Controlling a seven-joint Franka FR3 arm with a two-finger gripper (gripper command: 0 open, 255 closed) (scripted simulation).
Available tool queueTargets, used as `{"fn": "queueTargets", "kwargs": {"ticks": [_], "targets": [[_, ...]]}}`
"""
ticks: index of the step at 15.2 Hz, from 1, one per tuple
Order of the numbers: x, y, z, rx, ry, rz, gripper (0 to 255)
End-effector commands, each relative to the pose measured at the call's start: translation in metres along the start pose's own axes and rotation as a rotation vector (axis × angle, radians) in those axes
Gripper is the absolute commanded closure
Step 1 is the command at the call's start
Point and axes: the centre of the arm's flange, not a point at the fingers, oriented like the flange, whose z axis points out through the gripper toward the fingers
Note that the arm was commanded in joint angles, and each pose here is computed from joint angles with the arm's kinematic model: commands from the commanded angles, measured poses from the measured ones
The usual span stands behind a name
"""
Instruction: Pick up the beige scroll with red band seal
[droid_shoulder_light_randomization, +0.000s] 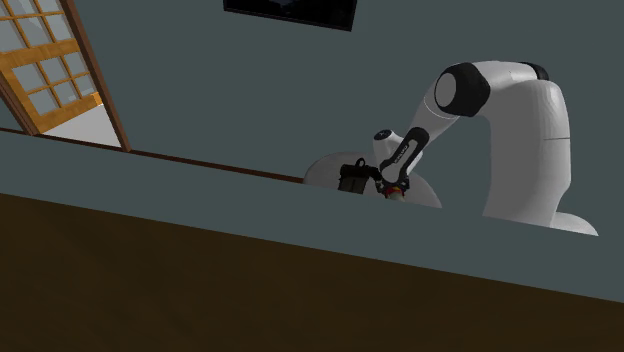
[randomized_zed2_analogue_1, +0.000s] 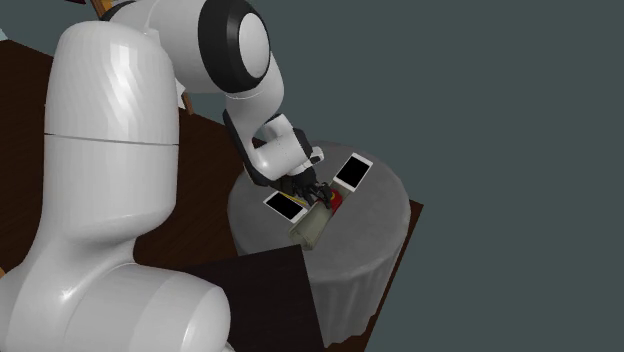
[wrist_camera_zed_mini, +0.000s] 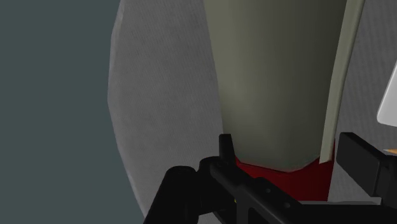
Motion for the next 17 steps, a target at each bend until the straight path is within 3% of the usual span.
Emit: {"fn": "queueTargets", "kwargs": {"ticks": [1,17], "targets": [[0.000,0.002,-0.003,0.000,-0.001,-0.002,255],[0.007,0.035,-0.070,0.000,-0.001,-0.002,255]]}}
